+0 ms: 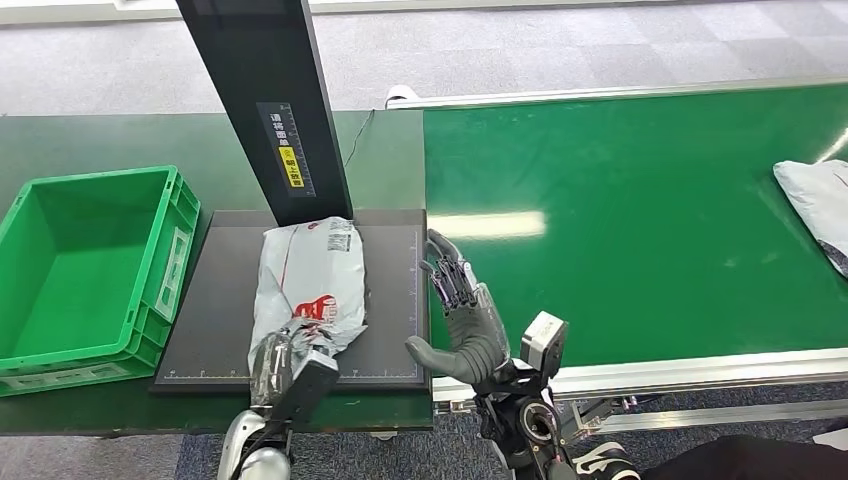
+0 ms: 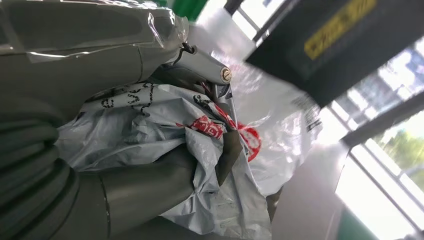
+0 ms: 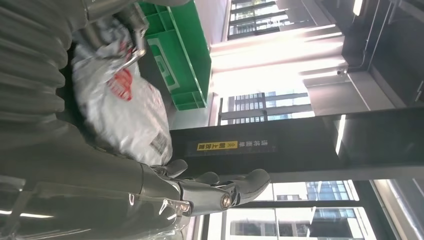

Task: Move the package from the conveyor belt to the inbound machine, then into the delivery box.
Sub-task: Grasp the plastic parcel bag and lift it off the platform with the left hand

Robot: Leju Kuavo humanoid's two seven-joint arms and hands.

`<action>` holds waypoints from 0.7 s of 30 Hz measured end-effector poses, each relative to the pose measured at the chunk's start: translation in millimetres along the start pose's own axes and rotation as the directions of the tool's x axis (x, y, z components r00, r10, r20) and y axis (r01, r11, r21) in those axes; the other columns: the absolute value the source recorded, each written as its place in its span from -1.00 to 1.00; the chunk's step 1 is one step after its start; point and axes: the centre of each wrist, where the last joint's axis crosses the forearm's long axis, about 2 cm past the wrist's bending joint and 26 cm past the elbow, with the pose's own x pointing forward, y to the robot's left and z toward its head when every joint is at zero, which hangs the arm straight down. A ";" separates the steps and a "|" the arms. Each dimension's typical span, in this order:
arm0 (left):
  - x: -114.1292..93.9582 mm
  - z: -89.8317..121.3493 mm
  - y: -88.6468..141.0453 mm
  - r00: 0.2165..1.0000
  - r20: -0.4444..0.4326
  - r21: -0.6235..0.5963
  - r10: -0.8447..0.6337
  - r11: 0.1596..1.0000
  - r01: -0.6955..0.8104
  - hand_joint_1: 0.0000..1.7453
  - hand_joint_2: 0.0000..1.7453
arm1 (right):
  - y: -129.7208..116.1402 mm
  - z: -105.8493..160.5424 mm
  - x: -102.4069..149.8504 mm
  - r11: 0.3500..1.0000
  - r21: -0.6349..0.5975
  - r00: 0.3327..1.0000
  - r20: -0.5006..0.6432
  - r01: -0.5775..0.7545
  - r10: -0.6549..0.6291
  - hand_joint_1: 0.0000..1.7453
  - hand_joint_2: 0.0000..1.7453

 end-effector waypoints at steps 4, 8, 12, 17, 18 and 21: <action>7.4 6.2 16.3 0.996 0.074 0.207 0.045 0.977 -0.060 1.00 1.00 | -1.7 1.8 -0.1 1.000 -0.017 1.000 -0.004 -0.007 0.007 -1.00 1.00; 24.5 13.3 40.5 0.985 0.173 0.425 0.026 0.900 -0.099 1.00 1.00 | -2.7 3.9 -0.6 0.999 -0.033 1.000 -0.010 -0.013 0.013 -1.00 1.00; 42.7 20.9 65.4 0.962 0.271 0.576 -0.016 0.804 -0.148 1.00 1.00 | -4.3 5.0 -0.5 0.999 -0.045 1.000 -0.011 -0.017 0.016 -1.00 1.00; 60.3 25.2 88.1 0.936 0.348 0.646 -0.053 0.737 -0.199 1.00 1.00 | -6.4 6.5 -0.3 0.998 -0.059 1.000 -0.011 -0.020 0.020 -1.00 1.00; 63.1 25.1 91.9 0.932 0.358 0.655 -0.057 0.726 -0.207 1.00 1.00 | -6.5 7.0 -0.5 0.998 -0.061 1.000 -0.012 -0.021 0.021 -1.00 1.00; 73.3 20.6 106.1 0.914 0.397 0.684 -0.076 0.688 -0.240 1.00 1.00 | -6.3 9.3 -1.4 0.998 -0.064 1.000 -0.018 -0.024 0.023 -1.00 1.00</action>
